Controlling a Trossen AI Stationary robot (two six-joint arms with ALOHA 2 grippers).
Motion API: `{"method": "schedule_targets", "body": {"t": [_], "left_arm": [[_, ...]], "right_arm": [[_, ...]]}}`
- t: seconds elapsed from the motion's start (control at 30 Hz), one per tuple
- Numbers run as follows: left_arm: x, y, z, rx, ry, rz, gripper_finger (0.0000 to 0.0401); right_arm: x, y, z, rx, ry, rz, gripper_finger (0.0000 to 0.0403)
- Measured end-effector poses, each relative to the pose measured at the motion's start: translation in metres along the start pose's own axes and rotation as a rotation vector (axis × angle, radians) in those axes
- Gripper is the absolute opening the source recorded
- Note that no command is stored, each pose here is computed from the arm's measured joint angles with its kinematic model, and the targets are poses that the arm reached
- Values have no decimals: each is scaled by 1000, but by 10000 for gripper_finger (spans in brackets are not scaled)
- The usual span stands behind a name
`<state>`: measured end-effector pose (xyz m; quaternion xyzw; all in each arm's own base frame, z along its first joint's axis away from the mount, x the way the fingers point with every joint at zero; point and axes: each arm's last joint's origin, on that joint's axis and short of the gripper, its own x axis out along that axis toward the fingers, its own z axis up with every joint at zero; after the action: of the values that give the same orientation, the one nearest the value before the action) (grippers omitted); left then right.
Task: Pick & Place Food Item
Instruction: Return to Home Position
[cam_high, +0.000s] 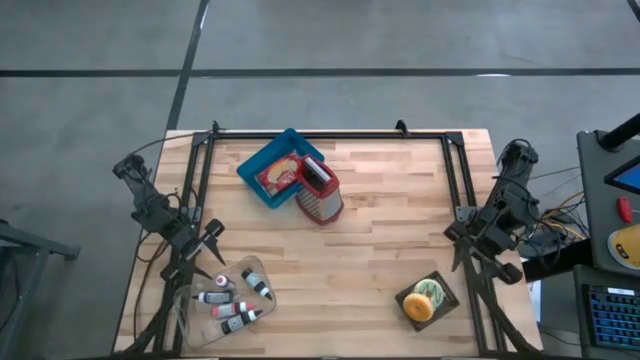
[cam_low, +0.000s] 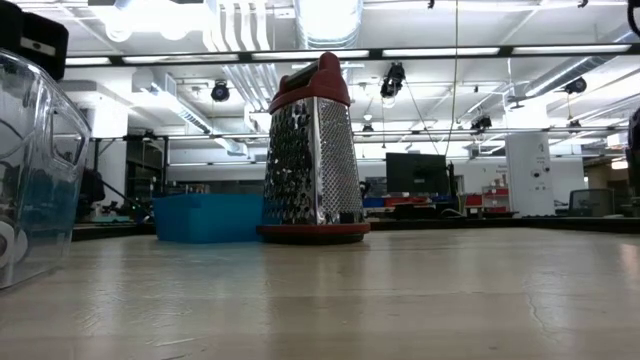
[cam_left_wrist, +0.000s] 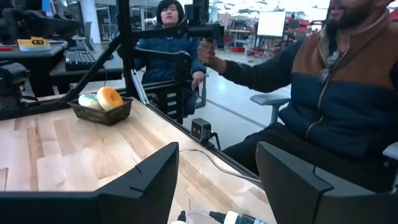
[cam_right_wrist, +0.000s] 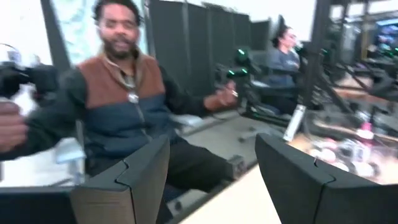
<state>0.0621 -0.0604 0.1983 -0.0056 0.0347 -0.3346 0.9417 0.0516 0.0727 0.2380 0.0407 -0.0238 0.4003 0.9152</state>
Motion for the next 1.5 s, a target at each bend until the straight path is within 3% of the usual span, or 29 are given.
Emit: {"method": "schedule_targets", "body": {"t": [0.3,0.9,1.17,1.5], "left_arm": [[4,1,-15,-43,11,31,220],[7,5,-25,-67,-1,166,220],[8,5,-25,-45,-11,185,220],[10,5,-26,-5,-34,194,220]], "right_arm": [[-5,0,-29,2,-25,81,233],[2,0,-69,-4,37,81,233],[2,-2,-69,-107,36,21,233],[5,-8,-70,-172,68,-220,233]]}}
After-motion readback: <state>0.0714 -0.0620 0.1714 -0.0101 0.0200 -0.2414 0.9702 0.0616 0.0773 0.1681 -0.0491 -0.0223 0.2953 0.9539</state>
